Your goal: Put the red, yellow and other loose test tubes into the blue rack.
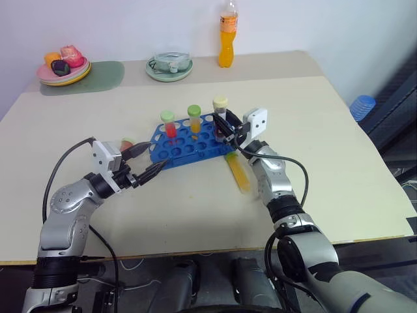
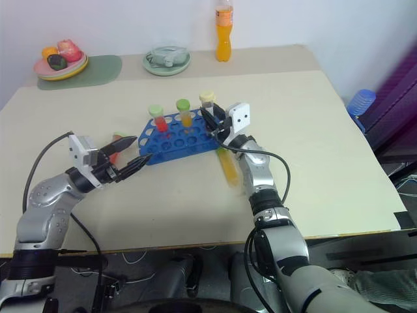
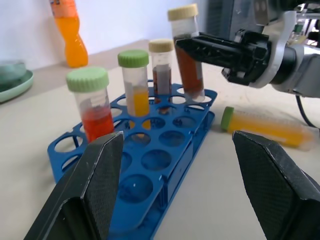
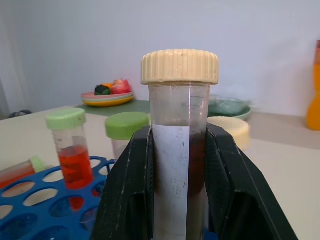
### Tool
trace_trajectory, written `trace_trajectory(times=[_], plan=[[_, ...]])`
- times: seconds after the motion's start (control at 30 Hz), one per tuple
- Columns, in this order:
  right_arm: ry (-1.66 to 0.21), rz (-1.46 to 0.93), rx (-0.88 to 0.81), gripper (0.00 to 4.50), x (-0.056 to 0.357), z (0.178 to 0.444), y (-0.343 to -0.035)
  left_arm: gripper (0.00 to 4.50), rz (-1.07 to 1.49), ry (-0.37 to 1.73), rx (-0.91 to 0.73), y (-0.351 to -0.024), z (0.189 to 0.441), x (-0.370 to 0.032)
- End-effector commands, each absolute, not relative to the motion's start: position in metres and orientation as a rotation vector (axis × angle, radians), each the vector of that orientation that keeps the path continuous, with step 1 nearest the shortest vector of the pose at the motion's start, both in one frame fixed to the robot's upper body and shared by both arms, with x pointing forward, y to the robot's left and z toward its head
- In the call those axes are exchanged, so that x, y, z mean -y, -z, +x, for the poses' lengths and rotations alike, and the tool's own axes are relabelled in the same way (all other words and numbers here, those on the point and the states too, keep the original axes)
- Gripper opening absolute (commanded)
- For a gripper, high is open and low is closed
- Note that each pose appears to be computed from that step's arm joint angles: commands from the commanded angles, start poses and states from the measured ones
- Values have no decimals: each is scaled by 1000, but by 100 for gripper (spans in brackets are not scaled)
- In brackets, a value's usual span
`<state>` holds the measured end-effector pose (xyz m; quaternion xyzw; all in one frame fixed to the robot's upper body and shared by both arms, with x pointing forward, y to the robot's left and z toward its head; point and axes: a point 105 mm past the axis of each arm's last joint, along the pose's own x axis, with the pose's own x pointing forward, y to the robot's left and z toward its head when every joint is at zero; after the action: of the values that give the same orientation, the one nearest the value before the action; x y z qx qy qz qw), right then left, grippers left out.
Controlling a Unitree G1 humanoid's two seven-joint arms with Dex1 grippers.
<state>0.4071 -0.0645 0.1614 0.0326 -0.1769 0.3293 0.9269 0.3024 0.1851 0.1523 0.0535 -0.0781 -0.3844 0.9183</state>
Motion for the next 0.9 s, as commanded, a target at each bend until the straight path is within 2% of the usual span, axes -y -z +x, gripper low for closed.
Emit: trace_trajectory(times=[0.03, 0.4, 0.9], plan=[[-654, 74, 411, 81, 74, 405, -171, 352, 130, 779, 224, -167, 301, -187], [-651, 78, 374, 81, 71, 396, -155, 352, 118, 792, 221, -163, 303, -186], [-598, 108, 335, 81, 74, 415, -148, 352, 101, 781, 215, -154, 300, -192]])
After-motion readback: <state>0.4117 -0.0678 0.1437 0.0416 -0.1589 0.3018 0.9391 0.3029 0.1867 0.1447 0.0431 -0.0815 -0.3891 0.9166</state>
